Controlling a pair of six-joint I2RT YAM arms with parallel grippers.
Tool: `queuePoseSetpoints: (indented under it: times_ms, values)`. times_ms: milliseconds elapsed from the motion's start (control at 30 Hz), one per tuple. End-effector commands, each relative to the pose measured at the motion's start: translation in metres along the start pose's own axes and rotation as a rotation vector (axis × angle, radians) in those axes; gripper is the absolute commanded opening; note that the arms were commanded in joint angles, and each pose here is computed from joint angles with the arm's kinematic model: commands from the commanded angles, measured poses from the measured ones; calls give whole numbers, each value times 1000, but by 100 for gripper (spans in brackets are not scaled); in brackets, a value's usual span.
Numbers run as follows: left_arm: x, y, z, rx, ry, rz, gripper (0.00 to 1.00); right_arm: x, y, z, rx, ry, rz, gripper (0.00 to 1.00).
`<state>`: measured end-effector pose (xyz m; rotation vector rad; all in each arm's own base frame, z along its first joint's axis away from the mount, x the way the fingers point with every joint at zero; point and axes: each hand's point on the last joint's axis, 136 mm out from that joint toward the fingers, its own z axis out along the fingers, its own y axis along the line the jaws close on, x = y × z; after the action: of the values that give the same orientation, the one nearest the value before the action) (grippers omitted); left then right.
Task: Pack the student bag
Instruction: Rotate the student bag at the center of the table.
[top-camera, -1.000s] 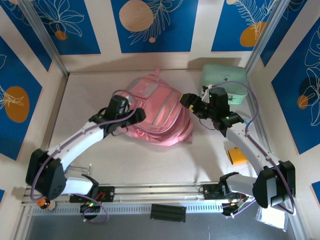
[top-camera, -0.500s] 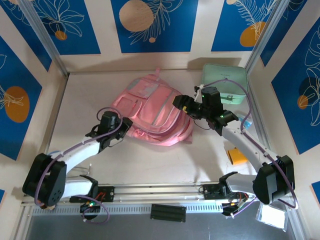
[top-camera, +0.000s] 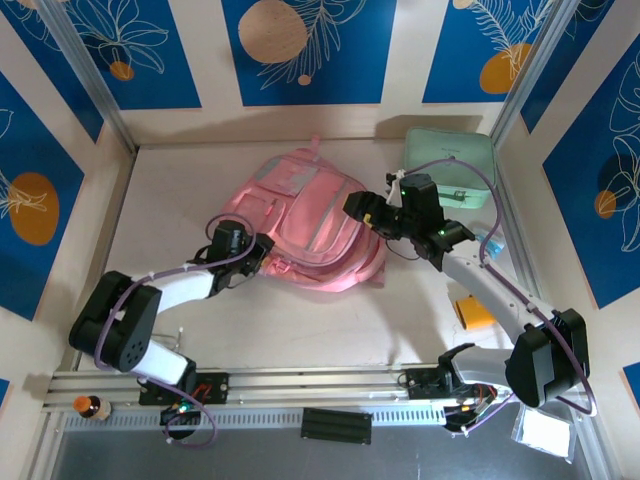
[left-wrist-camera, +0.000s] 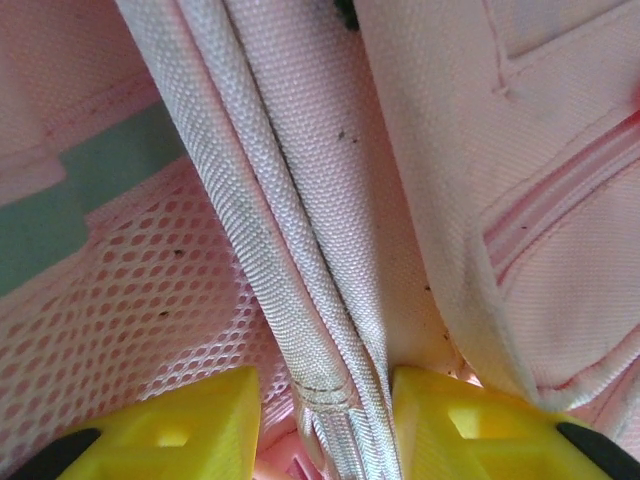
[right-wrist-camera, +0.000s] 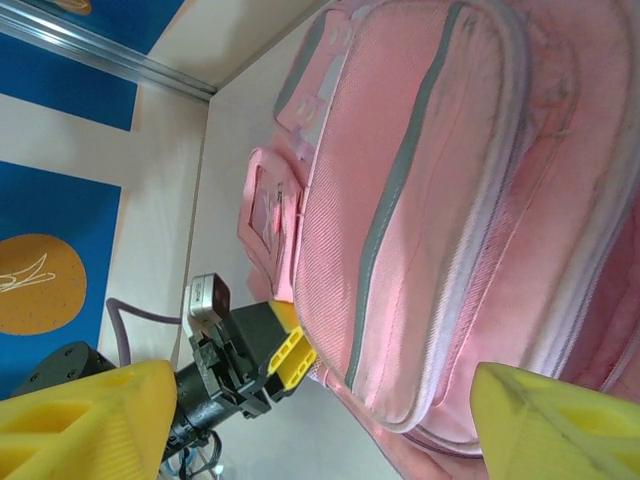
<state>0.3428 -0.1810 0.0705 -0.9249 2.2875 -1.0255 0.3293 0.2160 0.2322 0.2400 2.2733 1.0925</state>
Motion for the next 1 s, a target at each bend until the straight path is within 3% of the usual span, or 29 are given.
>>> queuePoseSetpoints:
  times_ms: [0,167,467,667,967]
  values:
    - [-13,-36,0,130,-32,23,39,5,10,4,-6,22,-36,77]
    - [-14,-38,0,133,-34,33,31,31,11,18,13,101,-63,76]
    - [-12,-50,-4,162,-18,56,0,77,-24,51,172,234,3,74]
    - [-4,-71,-12,224,21,36,0,43,-35,80,221,196,-45,74]
    - [23,-86,-25,234,45,82,0,-29,-22,134,133,170,-170,72]
